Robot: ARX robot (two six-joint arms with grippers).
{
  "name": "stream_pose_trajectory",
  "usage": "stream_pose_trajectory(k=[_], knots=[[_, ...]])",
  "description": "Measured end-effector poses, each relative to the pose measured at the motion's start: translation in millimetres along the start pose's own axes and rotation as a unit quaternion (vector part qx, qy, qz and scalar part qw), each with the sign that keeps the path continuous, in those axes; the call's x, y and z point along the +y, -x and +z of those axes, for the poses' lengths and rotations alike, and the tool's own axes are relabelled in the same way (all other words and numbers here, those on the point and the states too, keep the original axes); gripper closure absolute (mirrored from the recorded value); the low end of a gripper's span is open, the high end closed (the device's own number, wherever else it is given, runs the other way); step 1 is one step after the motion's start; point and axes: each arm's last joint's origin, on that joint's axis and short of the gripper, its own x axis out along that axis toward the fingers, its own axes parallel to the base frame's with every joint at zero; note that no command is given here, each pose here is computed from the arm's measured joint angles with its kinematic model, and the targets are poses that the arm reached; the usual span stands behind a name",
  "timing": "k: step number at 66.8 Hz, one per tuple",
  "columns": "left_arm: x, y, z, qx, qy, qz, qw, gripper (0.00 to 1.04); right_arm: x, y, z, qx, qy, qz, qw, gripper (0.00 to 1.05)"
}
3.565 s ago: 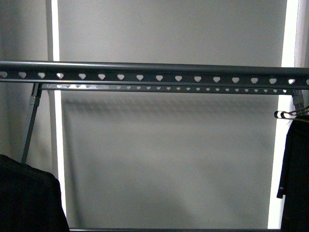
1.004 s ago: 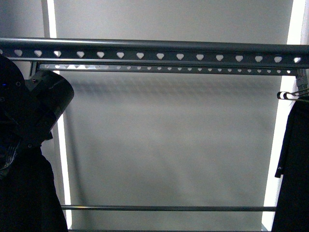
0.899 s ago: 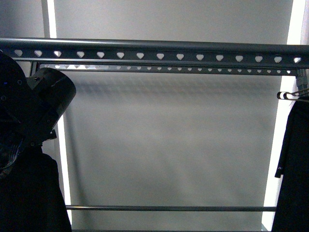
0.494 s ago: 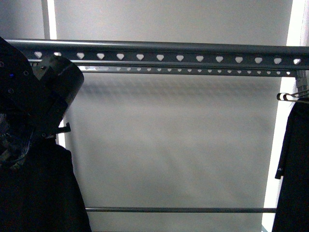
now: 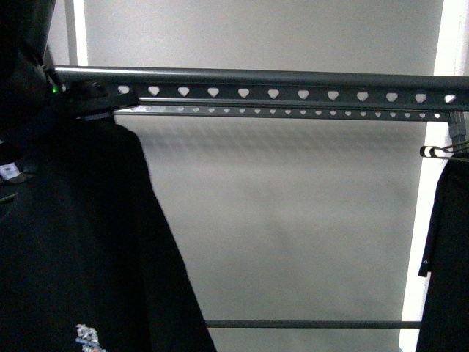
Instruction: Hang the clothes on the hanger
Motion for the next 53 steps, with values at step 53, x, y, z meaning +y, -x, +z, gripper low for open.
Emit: stream_pose_trajectory(k=[53], knots=[[-47.4, 91.3, 69.0, -0.048, -0.104, -0.695, 0.71, 0.5, 0.0, 0.0, 0.0, 0.0, 0.0, 0.0, 1.0, 0.07]])
